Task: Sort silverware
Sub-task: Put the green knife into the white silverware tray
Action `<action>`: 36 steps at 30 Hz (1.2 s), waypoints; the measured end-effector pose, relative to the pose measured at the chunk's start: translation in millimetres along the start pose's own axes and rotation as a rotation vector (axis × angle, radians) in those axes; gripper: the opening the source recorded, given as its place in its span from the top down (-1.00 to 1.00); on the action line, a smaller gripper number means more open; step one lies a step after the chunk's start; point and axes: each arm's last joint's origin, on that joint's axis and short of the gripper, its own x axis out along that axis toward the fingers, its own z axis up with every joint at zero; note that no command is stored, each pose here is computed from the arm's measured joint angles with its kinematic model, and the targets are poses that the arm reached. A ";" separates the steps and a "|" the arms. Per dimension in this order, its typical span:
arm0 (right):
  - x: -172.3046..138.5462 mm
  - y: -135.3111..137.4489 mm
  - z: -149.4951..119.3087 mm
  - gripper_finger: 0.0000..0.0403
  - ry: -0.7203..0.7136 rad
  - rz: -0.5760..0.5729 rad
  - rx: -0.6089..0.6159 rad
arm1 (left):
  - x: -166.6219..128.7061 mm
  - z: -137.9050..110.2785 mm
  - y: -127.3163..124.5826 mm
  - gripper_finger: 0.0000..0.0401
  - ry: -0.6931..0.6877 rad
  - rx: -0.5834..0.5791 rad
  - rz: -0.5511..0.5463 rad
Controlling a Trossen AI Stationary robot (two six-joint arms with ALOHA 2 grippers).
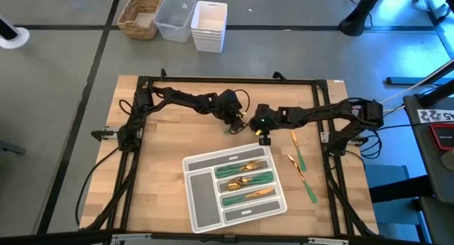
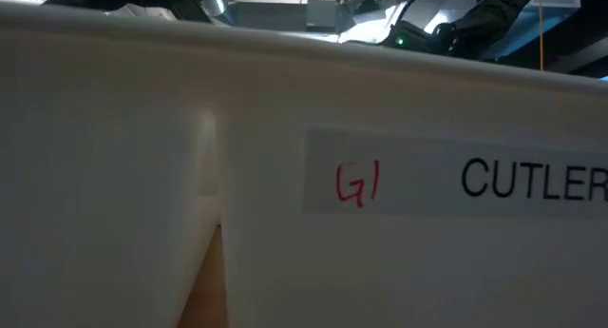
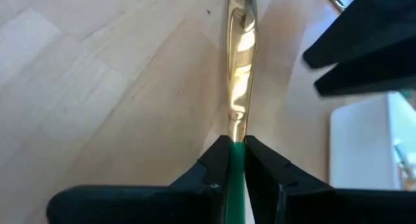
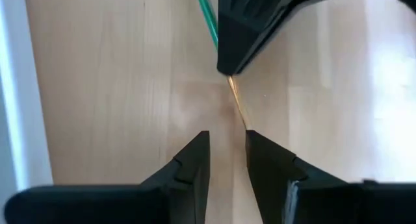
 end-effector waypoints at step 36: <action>-173.9 20.2 -16.9 0.51 -0.329 -0.140 0.052 | -17.2 -73.4 -172.8 0.86 0.281 0.122 -0.386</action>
